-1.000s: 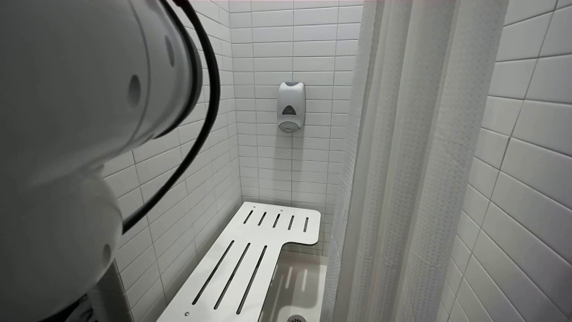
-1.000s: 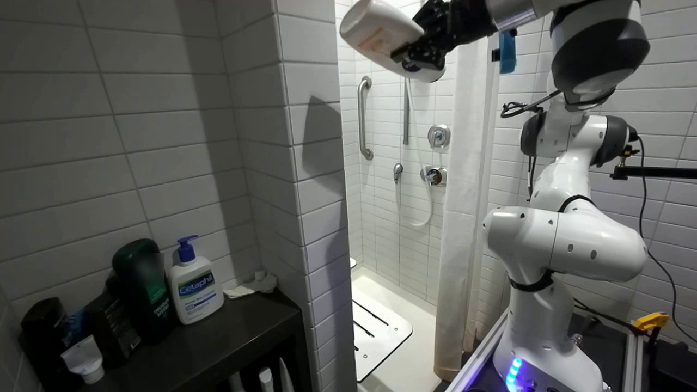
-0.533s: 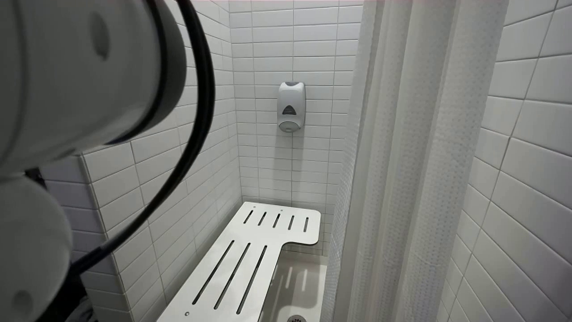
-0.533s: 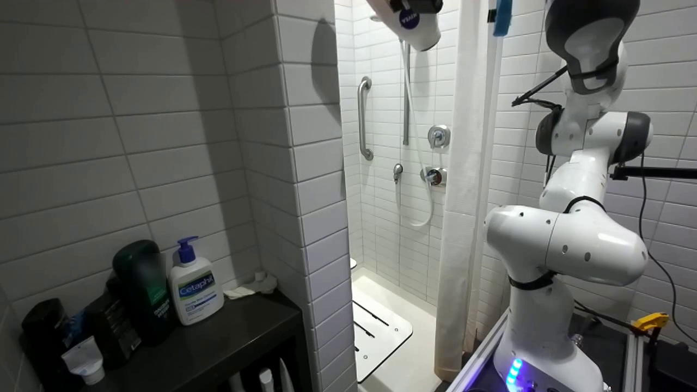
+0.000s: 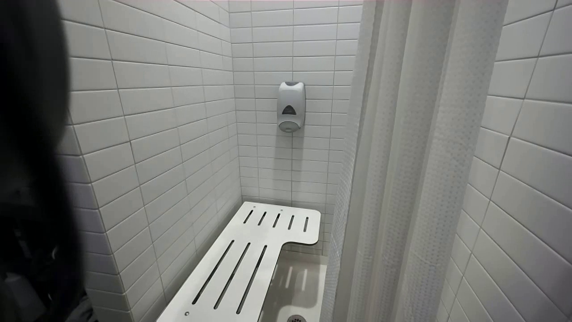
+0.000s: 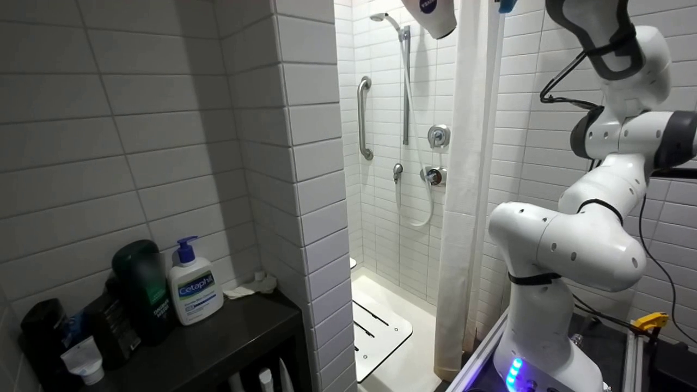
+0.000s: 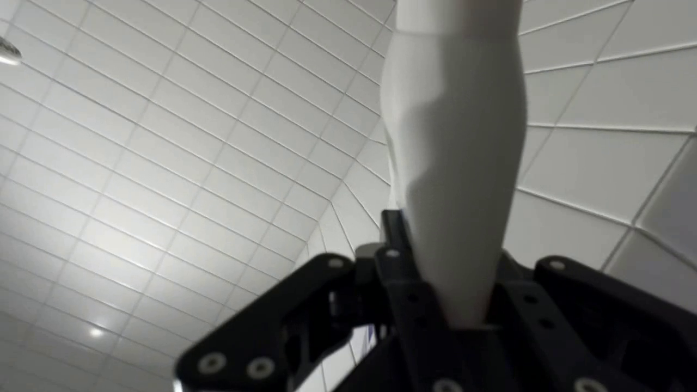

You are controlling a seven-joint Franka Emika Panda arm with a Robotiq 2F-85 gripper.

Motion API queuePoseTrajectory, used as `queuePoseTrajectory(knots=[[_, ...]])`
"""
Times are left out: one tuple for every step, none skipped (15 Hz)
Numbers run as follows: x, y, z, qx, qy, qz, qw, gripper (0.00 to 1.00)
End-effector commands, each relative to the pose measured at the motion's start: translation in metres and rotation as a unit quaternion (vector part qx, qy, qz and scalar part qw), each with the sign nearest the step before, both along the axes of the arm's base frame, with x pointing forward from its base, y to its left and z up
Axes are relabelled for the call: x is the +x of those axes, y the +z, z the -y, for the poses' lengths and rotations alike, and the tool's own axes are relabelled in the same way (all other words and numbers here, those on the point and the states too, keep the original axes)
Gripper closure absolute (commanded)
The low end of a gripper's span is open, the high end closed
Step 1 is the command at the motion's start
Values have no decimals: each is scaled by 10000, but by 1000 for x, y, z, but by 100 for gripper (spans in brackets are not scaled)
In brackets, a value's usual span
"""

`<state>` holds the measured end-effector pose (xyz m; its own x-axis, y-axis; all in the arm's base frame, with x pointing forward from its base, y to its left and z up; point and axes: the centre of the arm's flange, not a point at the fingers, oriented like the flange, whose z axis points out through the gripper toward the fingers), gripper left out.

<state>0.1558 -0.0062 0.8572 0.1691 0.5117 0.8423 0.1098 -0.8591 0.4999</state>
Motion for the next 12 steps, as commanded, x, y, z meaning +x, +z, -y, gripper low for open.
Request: queuePoseTrajectory(knots=[[35,-10,36,593,-170,-636,9961,95],[47,-23,47,723,-219,-903,9930,95],[60,-35,56,838,-239,-1168,9893,95],[75,-50,65,961,-293,-1443,9844,95],[88,-63,74,1053,-388,-1687,9793,95],[101,-76,85,1145,-480,-1930,9733,95],[111,-93,94,1237,-559,-2153,9671,95],[120,-109,103,1298,-652,-2366,9607,95],[128,-124,111,1381,-702,-2545,9546,95],[135,-140,117,1393,-782,-2726,9488,95],[141,-159,121,1358,-879,-2944,9419,95],[146,-176,124,1389,-907,-3131,9351,95]])
